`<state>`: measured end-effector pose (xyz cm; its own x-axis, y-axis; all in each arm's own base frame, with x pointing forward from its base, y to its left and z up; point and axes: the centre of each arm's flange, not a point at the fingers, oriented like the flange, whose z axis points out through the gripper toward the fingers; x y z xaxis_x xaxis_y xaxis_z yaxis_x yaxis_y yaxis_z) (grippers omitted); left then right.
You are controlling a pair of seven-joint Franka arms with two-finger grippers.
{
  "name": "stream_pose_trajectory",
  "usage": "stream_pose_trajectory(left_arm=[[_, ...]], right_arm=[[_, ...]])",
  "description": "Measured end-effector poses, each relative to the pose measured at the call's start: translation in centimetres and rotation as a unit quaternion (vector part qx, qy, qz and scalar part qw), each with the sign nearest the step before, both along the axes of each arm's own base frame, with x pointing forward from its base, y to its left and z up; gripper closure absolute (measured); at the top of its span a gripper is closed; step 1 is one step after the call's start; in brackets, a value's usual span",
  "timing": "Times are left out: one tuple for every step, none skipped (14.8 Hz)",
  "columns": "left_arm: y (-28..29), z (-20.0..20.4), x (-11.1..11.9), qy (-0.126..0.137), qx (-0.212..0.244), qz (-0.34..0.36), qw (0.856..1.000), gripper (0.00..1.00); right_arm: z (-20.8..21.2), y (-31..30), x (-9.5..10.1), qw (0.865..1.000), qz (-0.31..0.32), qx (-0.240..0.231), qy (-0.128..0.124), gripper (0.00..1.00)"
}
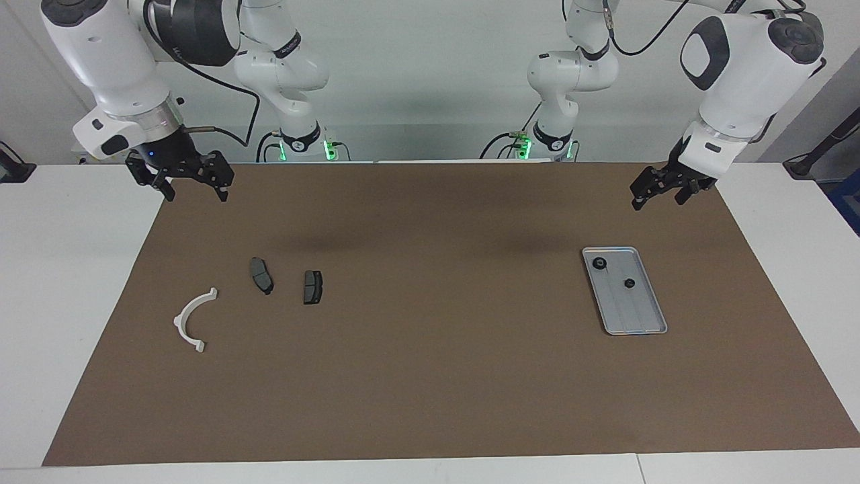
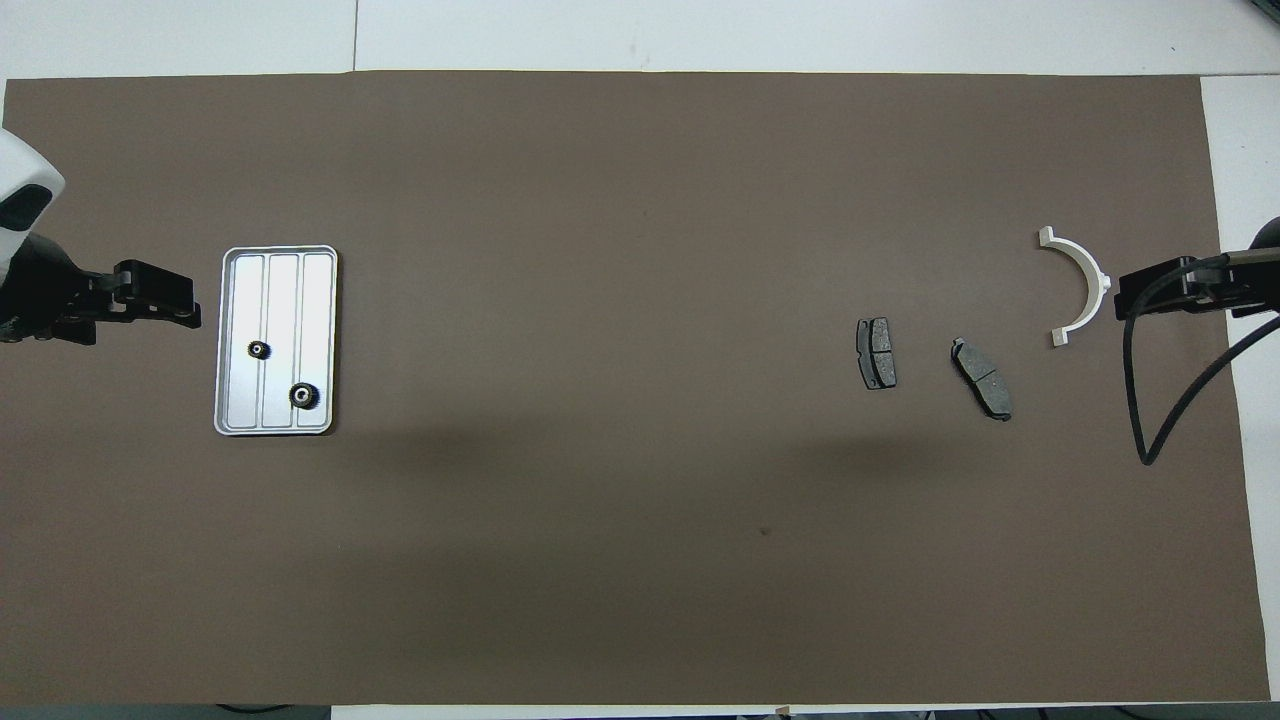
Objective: Place bearing gear from tray to pile
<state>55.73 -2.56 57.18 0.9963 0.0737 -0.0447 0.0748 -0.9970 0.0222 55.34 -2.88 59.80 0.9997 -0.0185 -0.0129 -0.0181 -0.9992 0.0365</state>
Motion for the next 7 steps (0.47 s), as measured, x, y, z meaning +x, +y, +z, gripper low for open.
stream_pose_trajectory(left_arm=[[0.00,0.00,0.00,0.000,0.000,0.000,1.000,0.00],[0.00,0.01,0.00,0.000,0.000,0.000,1.000,0.00],[0.00,0.01,0.00,0.000,0.000,0.000,1.000,0.00],[-0.01,0.01,0.00,0.000,0.000,0.000,1.000,0.00],[-0.03,0.01,0.00,0.000,0.000,-0.001,1.000,0.00],[-0.10,0.01,-0.01,0.000,0.000,-0.002,1.000,0.00],[-0.31,0.01,-0.02,0.000,0.000,-0.004,1.000,0.00]], right_arm=[[0.00,0.00,0.00,1.000,0.000,0.000,0.000,0.00],[-0.01,0.00,0.00,1.000,0.000,0.000,0.000,0.00],[-0.02,0.00,0.00,1.000,0.000,0.000,0.000,0.00],[-0.02,0.00,0.00,1.000,0.000,0.000,0.000,0.00],[-0.02,0.00,0.00,1.000,0.000,0.000,0.000,0.00],[-0.02,0.00,0.00,1.000,0.000,0.000,0.000,0.00],[-0.02,0.00,0.00,1.000,0.000,0.000,0.000,0.00]])
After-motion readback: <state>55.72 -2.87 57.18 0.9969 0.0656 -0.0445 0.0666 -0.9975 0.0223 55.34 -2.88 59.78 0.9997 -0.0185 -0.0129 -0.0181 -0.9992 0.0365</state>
